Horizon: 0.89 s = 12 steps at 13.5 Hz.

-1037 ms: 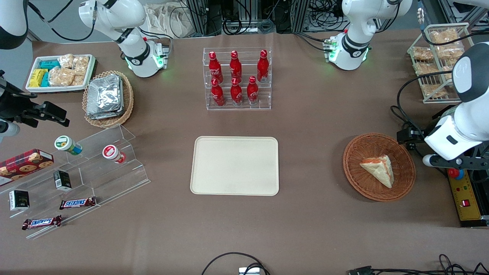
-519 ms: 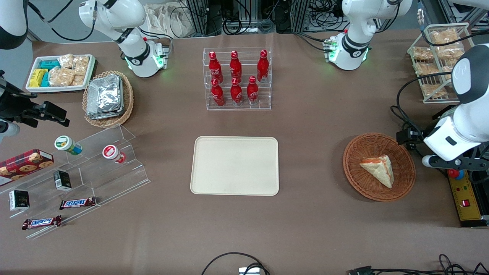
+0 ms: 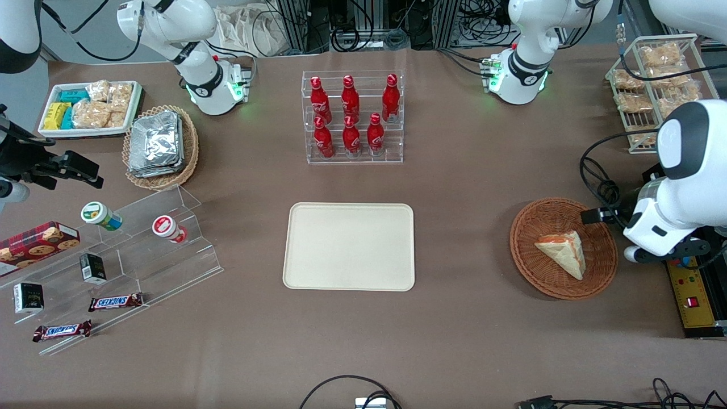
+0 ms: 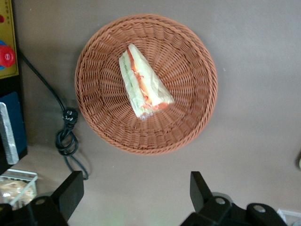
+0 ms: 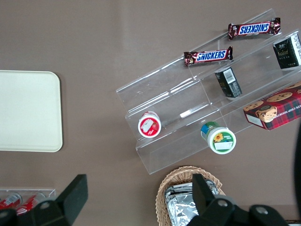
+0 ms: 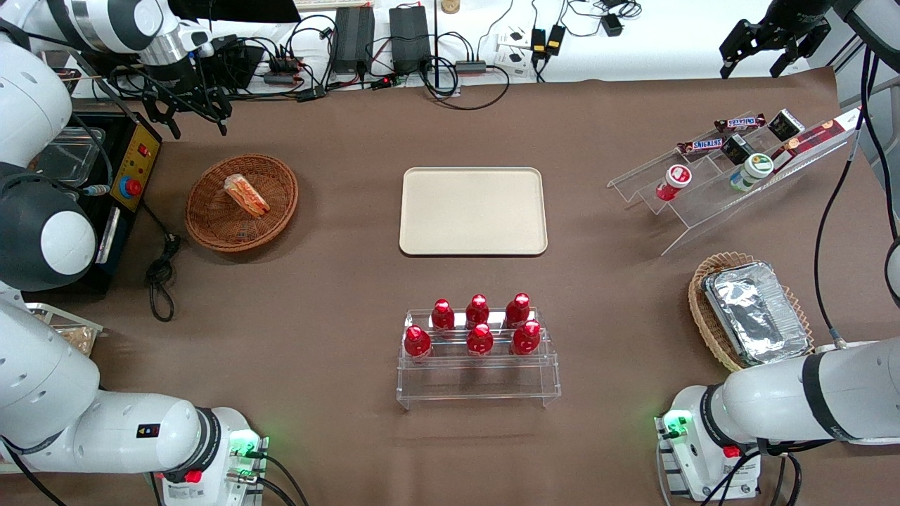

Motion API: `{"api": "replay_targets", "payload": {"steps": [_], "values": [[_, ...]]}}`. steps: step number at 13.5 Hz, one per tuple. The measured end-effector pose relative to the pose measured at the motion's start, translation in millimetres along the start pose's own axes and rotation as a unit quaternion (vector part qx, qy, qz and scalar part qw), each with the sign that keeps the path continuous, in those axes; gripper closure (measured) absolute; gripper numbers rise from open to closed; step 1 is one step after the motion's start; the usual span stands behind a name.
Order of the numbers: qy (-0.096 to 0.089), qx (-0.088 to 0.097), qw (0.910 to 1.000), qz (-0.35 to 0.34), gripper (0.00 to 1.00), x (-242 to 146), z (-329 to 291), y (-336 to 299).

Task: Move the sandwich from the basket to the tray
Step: 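Move the left gripper over the wrapped sandwich in the wicker basket, then lower the open left gripper around the sandwich and close it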

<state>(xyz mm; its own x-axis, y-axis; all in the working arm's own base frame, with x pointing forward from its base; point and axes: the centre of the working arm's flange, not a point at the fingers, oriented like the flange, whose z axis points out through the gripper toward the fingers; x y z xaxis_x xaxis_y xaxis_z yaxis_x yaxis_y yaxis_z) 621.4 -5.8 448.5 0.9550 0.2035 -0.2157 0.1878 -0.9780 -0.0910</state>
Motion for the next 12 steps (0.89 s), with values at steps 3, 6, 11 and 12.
{"api": "replay_targets", "payload": {"steps": [3,6,11,12], "values": [[0.008,-0.008,0.9984,-0.056,0.0,10,46,-25],[0.039,-0.022,0.9917,-0.12,0.0,14,98,-39],[0.081,-0.049,0.9668,-0.237,0.0,2,168,-31],[0.081,-0.052,0.9621,-0.255,0.0,0,173,-28]]}}
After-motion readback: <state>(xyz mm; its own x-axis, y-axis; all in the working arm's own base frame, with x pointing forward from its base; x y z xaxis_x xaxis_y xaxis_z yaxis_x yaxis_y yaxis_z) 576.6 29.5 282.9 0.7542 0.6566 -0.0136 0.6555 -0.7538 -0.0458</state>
